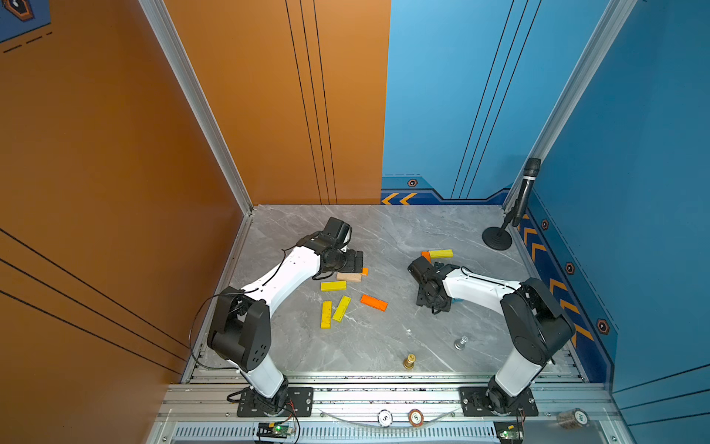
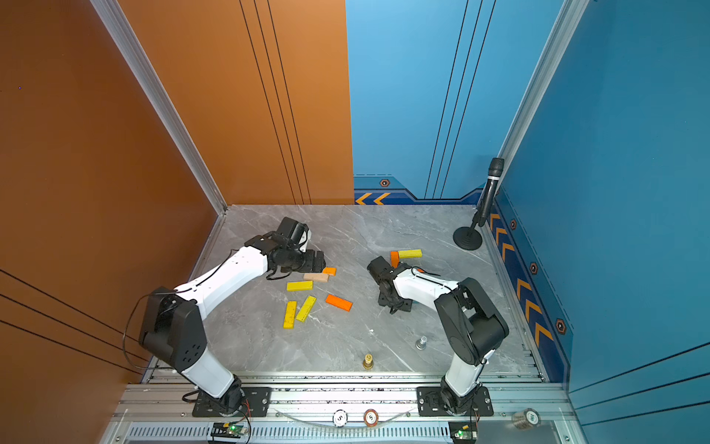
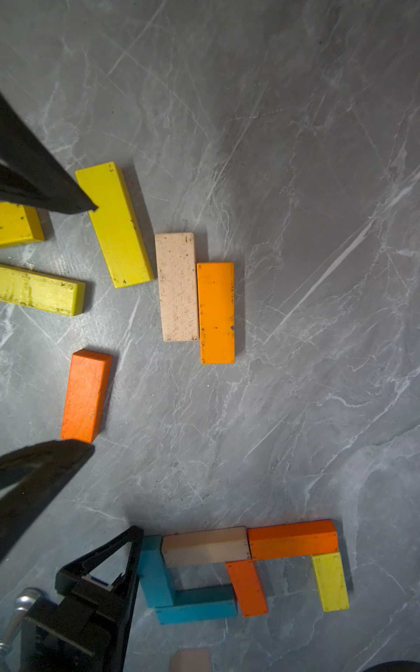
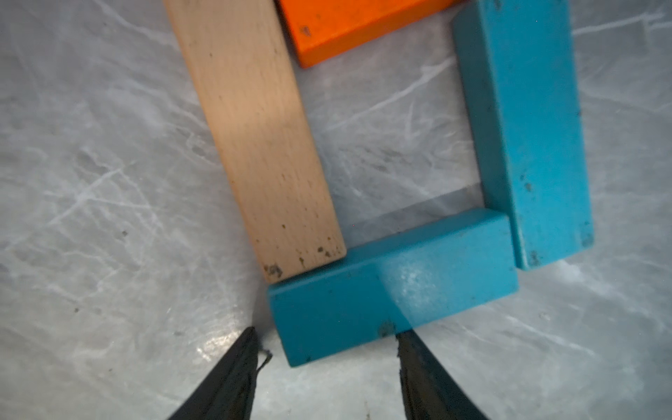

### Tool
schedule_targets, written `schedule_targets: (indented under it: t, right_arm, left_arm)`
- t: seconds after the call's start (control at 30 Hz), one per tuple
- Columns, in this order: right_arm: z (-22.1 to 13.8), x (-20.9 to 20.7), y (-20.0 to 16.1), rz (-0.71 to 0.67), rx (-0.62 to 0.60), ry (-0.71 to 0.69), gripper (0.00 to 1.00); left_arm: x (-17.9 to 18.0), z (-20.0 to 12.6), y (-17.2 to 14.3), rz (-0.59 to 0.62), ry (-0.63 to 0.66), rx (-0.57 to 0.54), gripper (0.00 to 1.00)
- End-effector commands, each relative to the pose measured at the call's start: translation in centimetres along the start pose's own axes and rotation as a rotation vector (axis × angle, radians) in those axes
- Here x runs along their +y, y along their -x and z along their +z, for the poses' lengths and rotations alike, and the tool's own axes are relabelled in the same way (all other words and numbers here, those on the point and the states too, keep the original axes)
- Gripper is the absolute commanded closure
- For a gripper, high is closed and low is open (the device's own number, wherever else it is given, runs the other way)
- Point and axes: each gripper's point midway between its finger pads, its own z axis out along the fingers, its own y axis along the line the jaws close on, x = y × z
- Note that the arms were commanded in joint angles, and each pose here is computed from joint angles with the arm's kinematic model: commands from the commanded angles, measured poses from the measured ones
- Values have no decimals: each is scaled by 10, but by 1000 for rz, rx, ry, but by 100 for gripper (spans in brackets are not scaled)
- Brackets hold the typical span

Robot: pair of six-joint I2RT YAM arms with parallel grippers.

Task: Assemble the number 6 with building blocks
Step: Assemble the building block at the center of the board.

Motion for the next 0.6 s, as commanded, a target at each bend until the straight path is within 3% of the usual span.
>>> schedule_targets:
  t: [0.0,0.57]
  right_arm:
    - [3,4,-2,-4,13,2,38]
    - [-22,-9,5,-37,-21,11,38]
  left_arm:
    - [-4,2,-3,8,-10,6,3]
    - [-1,0,-2,11,-2,-1,3]
